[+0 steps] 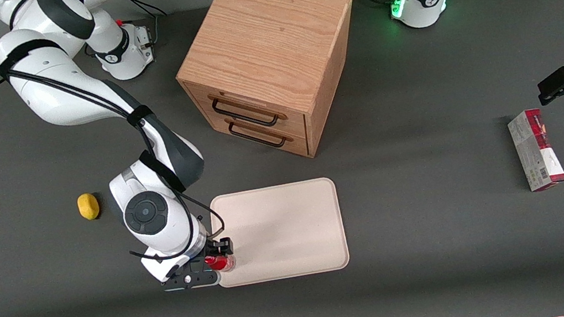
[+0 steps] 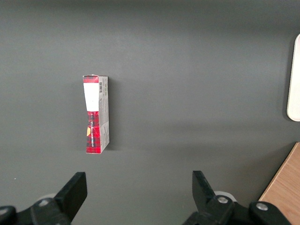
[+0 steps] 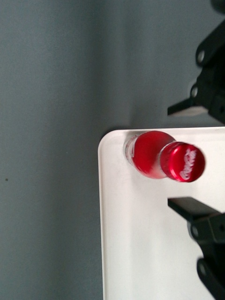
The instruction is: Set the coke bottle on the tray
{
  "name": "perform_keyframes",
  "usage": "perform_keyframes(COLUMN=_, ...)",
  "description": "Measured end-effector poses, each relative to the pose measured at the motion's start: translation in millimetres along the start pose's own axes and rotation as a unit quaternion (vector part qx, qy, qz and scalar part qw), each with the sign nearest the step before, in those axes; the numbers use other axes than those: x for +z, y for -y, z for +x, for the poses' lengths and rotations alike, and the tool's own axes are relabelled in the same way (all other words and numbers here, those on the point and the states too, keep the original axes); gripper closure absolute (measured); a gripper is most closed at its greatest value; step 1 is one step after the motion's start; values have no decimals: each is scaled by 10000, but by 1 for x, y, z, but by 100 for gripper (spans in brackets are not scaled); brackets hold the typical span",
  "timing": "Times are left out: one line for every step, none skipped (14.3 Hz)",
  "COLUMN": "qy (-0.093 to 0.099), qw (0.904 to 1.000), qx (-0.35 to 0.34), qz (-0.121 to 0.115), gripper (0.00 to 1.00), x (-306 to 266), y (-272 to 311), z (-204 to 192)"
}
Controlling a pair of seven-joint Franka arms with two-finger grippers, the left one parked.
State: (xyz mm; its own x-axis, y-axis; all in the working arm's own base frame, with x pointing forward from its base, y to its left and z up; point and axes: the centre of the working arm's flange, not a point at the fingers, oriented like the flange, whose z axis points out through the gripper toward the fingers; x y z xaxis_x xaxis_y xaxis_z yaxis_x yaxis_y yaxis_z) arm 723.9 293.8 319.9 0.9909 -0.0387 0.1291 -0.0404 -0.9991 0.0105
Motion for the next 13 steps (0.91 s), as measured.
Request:
perform_keyframes(qy=-34, qw=10000, qx=3, qz=11, gripper=2, x=-4, y=0, z=1)
perform_keyframes(qy=-88, qw=10000, qx=6, qz=22, gripper=0, x=-12, y=0, z=2)
perform_keyframes(qy=-155, qw=9999, qx=9, qz=31, gripper=0, x=-23, y=0, z=3)
perform_keyframes(qy=-221, qw=9998, qx=12, qz=8, gripper=0, x=-36, y=-2, z=4)
perform_keyframes(qy=-257, qw=9996, qx=33, qz=-77, gripper=0, x=-47, y=-7, z=4)
perform_keyframes(qy=-278, qw=9995, qx=106, qz=-139, gripper=0, x=-60, y=-16, z=4)
perform_keyframes(qy=-227, qw=9995, qx=163, qz=-141, gripper=0, x=-73, y=-32, z=3)
perform_keyframes(qy=-161, qw=9997, qx=153, qz=-105, gripper=0, x=-89, y=-54, z=2)
perform_keyframes(qy=-127, qw=9998, qx=103, qz=-94, gripper=0, x=-108, y=-79, z=-1)
perform_keyframes(qy=-94, qw=9998, qx=65, qz=-158, gripper=0, x=-129, y=-107, z=-7)
perform_keyframes(qy=-75, qw=9997, qx=42, qz=-239, gripper=0, x=-148, y=-134, z=-16)
perform_keyframes(qy=-35, qw=9995, qx=40, qz=-300, gripper=0, x=-165, y=-158, z=-28)
perform_keyframes(qy=19, qw=9995, qx=72, qz=-311, gripper=0, x=-180, y=-178, z=-43)
